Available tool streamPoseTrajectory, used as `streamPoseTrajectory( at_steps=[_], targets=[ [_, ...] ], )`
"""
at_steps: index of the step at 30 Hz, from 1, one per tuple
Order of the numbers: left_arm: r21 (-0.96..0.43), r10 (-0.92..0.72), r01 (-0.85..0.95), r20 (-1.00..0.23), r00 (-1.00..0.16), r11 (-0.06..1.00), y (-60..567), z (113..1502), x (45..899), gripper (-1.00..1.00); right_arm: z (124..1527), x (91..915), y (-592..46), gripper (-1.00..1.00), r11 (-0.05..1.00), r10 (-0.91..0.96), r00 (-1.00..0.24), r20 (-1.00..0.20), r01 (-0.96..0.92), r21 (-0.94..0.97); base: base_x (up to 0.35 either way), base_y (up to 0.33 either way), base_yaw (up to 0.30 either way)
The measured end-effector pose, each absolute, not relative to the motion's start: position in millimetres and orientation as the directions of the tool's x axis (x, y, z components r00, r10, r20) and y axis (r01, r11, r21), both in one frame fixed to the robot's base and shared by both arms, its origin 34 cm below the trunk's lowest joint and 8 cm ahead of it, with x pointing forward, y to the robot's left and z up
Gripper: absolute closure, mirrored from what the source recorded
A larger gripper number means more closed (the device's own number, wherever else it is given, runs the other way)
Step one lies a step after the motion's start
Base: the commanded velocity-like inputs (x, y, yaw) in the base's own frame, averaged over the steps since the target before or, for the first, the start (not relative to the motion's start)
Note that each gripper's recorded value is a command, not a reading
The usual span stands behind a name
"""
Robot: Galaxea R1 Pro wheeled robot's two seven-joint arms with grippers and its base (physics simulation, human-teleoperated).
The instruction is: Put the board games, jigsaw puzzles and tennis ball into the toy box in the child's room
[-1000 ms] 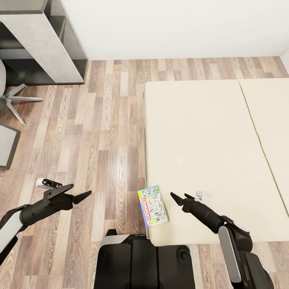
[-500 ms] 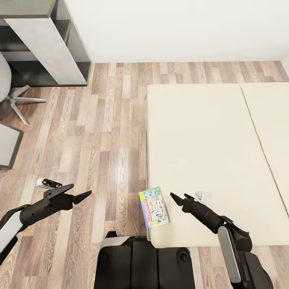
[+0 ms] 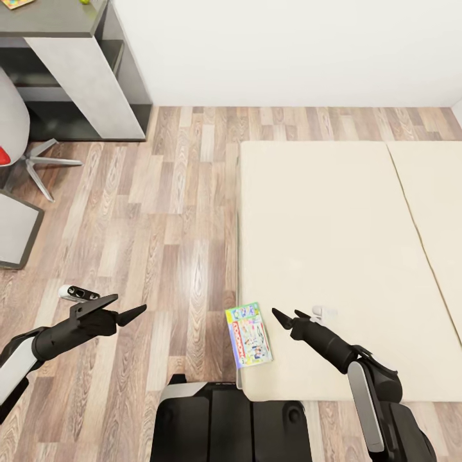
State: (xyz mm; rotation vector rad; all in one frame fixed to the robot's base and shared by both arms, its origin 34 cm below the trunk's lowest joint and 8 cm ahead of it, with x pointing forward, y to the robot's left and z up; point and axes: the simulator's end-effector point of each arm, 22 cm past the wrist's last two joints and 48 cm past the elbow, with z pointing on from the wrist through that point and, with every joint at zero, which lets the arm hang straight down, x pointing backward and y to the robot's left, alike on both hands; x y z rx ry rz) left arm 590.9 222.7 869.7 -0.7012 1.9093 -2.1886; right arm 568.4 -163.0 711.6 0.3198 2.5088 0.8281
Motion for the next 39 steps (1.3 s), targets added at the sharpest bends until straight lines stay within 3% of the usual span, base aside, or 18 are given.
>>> streamPoseTrajectory(
  at_steps=[39],
  targets=[
    [-0.972,-0.411,-0.154,0.216,-0.886,-0.179,221.0,885.8,595.1,-1.0,727.0,577.7,-161.6,-1.0,0.789,0.36,-0.846,-0.392,0.051,0.613,-0.012,0.0,0.001]
  ],
)
